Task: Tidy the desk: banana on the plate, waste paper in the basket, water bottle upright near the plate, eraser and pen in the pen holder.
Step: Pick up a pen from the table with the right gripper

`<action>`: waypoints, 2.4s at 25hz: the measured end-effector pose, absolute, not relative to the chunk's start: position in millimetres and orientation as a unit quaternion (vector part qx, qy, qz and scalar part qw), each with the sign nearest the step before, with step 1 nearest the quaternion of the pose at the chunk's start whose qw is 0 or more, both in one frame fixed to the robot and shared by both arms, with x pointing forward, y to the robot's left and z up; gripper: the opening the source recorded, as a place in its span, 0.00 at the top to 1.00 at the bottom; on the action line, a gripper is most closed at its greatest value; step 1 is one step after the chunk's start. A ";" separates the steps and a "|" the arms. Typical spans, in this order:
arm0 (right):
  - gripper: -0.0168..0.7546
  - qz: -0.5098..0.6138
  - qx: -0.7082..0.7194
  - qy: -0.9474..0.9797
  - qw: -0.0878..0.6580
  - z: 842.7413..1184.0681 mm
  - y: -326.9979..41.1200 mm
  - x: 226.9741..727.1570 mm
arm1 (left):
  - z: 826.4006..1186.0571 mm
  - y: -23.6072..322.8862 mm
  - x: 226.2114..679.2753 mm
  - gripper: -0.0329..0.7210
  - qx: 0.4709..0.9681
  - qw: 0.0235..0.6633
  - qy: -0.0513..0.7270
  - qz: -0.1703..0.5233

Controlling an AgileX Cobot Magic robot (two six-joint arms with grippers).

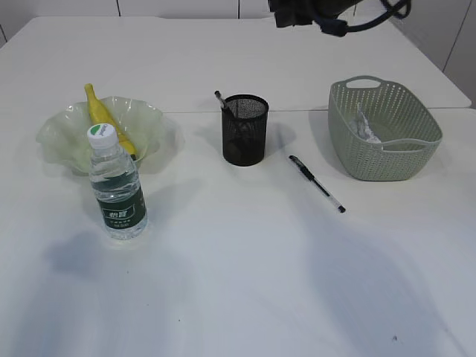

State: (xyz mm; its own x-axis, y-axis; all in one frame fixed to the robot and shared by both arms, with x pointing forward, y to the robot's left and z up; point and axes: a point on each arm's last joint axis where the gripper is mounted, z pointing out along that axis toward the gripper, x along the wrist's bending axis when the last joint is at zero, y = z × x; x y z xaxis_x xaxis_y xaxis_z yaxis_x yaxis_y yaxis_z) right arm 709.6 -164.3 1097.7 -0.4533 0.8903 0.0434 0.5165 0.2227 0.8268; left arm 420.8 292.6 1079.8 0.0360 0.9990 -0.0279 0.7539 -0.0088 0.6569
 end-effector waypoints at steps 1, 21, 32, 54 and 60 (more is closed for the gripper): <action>0.73 0.402 0.475 0.748 0.232 1105.0 -166.9 704.9 | 1079.8 292.3 420.8 0.38 0.670 0.263 0.654 0.233; 0.73 0.226 0.523 0.804 0.171 1071.2 -183.4 690.7 | 1078.5 291.2 419.2 0.38 0.670 0.261 0.659 0.220; 0.73 0.180 0.530 0.816 0.140 1007.3 -178.3 718.2 | 1078.3 291.2 418.9 0.38 0.670 0.259 0.660 0.219; 0.56 0.150 0.542 0.821 0.097 944.8 -172.8 733.5 | 1078.0 291.2 418.6 0.39 0.671 0.258 0.660 0.217; 0.56 0.150 0.543 0.820 0.096 938.5 -172.3 735.1 | 1078.0 291.2 418.6 0.39 0.671 0.258 0.660 0.217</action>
State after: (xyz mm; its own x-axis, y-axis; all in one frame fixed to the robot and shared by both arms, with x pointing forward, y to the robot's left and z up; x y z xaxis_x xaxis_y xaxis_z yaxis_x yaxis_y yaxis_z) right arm 735.1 -172.3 938.5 -0.3915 0.9202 0.0052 0.8624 0.3649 0.3508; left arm 418.6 291.2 1078.0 0.0337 0.9982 -0.0494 0.7745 0.0052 0.6325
